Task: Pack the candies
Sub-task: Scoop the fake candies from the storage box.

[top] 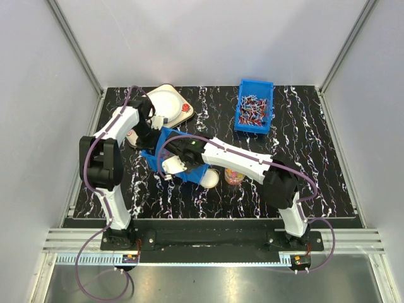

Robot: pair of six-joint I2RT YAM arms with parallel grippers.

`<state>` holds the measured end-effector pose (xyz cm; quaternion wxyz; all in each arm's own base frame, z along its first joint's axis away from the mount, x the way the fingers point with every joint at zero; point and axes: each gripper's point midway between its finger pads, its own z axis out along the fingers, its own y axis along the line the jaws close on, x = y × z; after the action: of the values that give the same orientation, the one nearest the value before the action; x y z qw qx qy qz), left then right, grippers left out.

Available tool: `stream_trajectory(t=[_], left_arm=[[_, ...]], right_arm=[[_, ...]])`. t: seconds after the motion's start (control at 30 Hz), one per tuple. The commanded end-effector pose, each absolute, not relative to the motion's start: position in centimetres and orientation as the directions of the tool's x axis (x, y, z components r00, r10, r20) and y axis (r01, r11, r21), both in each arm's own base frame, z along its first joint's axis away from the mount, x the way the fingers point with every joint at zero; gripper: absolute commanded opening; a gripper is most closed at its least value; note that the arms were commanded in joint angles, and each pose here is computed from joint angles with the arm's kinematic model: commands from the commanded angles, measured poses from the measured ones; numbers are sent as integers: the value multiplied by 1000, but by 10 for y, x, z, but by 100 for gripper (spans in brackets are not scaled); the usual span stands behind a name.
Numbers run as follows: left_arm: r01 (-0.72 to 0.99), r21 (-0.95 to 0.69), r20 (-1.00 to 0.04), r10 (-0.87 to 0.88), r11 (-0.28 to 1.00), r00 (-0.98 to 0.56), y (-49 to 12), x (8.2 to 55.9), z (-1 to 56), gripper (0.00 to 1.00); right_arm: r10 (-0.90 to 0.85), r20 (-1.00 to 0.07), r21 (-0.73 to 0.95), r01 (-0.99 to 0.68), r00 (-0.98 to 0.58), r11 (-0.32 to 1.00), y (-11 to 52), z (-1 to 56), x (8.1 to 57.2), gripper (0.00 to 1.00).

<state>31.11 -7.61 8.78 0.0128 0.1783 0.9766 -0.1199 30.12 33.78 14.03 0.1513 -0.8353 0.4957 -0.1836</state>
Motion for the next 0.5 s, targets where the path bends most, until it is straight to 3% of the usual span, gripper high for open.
stream_trajectory(t=[0.0, 0.47], left_arm=[[348, -339, -140, 319, 874, -937, -104, 297, 125, 0], [353, -366, -164, 314, 861, -935, -116, 296, 128, 0]], right_arm=[[-876, 32, -423, -787, 482, -449, 365, 138, 288, 0], [-853, -184, -360, -841, 488, -403, 408, 106, 270, 0]])
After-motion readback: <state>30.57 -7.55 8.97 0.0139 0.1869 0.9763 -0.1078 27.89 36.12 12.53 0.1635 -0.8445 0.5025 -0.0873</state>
